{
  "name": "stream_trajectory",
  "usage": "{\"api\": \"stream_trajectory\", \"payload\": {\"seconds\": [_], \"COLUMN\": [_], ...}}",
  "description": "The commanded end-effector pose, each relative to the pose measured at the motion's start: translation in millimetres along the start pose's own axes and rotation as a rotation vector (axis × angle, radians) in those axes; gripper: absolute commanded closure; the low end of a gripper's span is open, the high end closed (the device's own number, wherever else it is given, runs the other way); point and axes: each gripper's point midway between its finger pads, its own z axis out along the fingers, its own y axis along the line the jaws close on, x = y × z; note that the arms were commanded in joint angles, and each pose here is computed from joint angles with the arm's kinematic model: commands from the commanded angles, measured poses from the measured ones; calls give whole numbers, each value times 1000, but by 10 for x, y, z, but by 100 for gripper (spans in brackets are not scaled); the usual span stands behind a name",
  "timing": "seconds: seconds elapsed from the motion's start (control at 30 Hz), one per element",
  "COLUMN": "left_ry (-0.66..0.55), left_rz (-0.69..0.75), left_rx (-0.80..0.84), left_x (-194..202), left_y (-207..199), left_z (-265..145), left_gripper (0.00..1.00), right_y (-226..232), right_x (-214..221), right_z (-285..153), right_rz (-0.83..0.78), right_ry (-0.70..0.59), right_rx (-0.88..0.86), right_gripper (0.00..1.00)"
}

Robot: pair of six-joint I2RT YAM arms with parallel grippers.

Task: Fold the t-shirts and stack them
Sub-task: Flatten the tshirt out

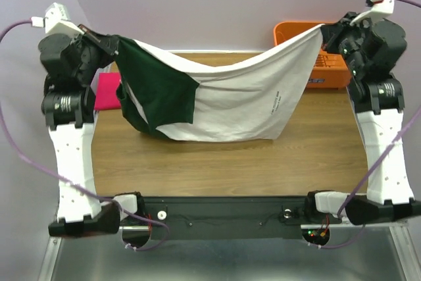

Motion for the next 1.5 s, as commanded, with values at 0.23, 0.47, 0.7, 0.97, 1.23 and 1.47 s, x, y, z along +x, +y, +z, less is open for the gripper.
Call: {"api": "stream_trajectory", "payload": {"seconds": [0.23,0.47,0.7,0.97,1.23,1.47], "left_ry": [9,-114,-79,239,544,584], "left_rz": [-70,-80,-54,-155,-202,-214], "left_rx": [302,488,514,95,-257,-431], "left_x": [-345,-979,-653,1314,2926,3337], "left_y": [-588,-1217,-1111,537,1725,2171], "left_z": [885,640,385,493,-317,-593], "left_gripper": [100,100,100,100,100,98], "right_y": [162,390,423,258,-41,-319], "right_x": [-225,-840,-762,924,2719,3630], "right_z": [675,517,234,-7,-683,-1095], "right_rz": [19,25,-36,-22,271,393], "right_ry": [-77,-218,-220,133,513,741], "right_rx": [-87,-167,-201,-260,-130,69], "right_gripper": [99,99,99,99,99,99]}}
